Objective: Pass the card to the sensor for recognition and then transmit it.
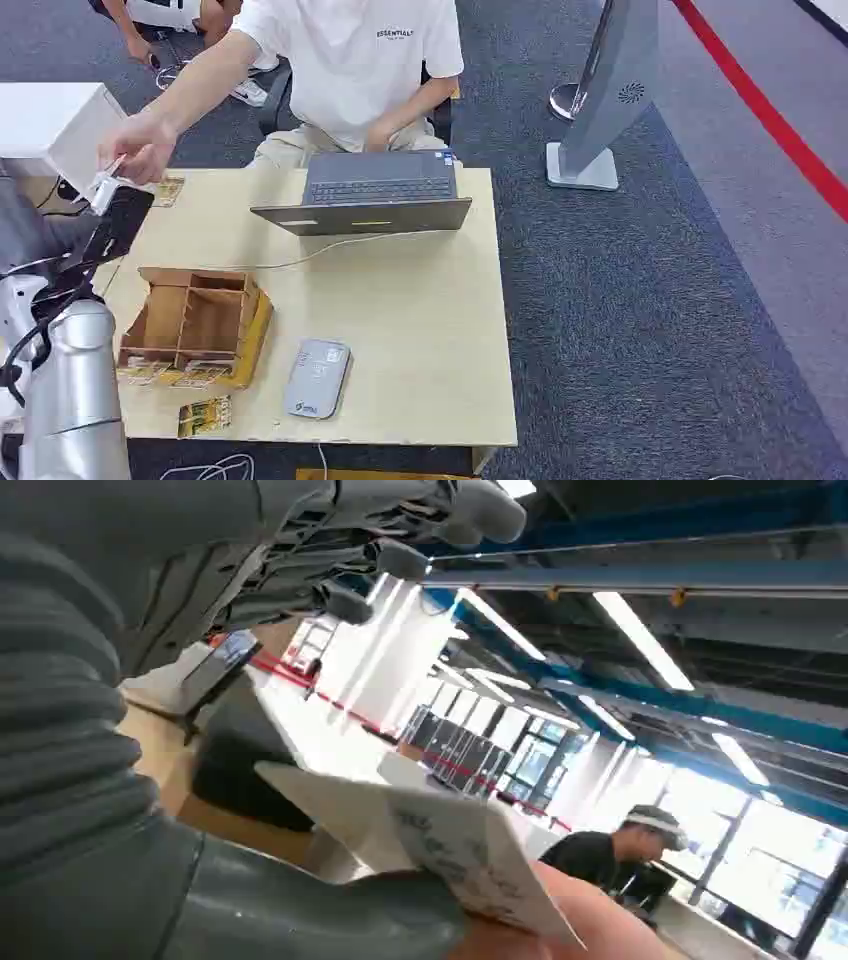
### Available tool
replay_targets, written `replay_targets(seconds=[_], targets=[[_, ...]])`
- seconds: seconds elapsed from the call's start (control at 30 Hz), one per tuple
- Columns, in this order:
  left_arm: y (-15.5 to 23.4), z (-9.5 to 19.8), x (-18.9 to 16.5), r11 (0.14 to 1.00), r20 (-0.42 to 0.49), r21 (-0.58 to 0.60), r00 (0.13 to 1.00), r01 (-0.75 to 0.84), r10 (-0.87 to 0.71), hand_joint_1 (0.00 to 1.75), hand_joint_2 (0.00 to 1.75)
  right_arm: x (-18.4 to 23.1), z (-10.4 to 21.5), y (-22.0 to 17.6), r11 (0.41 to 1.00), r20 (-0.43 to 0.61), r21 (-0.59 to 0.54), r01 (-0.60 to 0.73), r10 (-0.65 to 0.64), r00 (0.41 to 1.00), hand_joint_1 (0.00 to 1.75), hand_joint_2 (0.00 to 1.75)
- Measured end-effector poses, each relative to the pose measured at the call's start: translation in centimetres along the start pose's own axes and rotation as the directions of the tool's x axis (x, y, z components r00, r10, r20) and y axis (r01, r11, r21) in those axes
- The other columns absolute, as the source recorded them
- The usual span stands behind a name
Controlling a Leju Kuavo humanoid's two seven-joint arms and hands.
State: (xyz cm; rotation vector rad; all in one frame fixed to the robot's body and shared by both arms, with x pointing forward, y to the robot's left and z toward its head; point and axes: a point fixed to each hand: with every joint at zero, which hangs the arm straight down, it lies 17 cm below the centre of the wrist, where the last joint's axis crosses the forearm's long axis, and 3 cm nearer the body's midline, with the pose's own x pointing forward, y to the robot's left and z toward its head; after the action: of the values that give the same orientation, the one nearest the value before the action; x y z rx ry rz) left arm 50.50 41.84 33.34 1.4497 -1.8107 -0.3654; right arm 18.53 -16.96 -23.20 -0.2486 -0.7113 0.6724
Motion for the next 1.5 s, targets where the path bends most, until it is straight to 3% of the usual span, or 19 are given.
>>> replay_targets(seconds=[0.47,0.87,1.17,1.37,1.5], targets=[[-5.2,-2.9,8.1,0.961,0.23,-0.053,0.94,0.271,-0.252,1.75,1.75,0.6,-0.2,0.1,0.999,0.006,0.001,-0.034,0.033,0.999,0.0,1.75],[-7.6,-3.2,12.6,0.931,0.348,-0.015,0.874,0.366,-0.338,1.75,1.75,1.7,-0.6,0.4,0.996,0.034,0.066,-0.066,0.064,0.997,0.0,1.75],[-8.1,-2.5,13.5,0.94,0.364,-0.026,0.879,0.339,-0.307,1.75,1.75,1.6,-0.7,0.2,0.997,0.027,0.058,-0.059,0.057,0.998,0.0,1.75],[-7.1,-0.1,15.7,0.973,0.393,-0.027,0.897,0.229,-0.2,1.75,1.75,1.5,-0.7,-0.1,0.998,0.017,0.041,-0.037,0.037,0.999,0.0,1.75],[-5.6,4.6,18.7,0.99,0.452,-0.028,0.885,0.139,-0.112,1.75,1.75,1.0,-0.8,-0.6,1.0,0.001,0.011,-0.023,0.023,1.0,0.0,1.75]])
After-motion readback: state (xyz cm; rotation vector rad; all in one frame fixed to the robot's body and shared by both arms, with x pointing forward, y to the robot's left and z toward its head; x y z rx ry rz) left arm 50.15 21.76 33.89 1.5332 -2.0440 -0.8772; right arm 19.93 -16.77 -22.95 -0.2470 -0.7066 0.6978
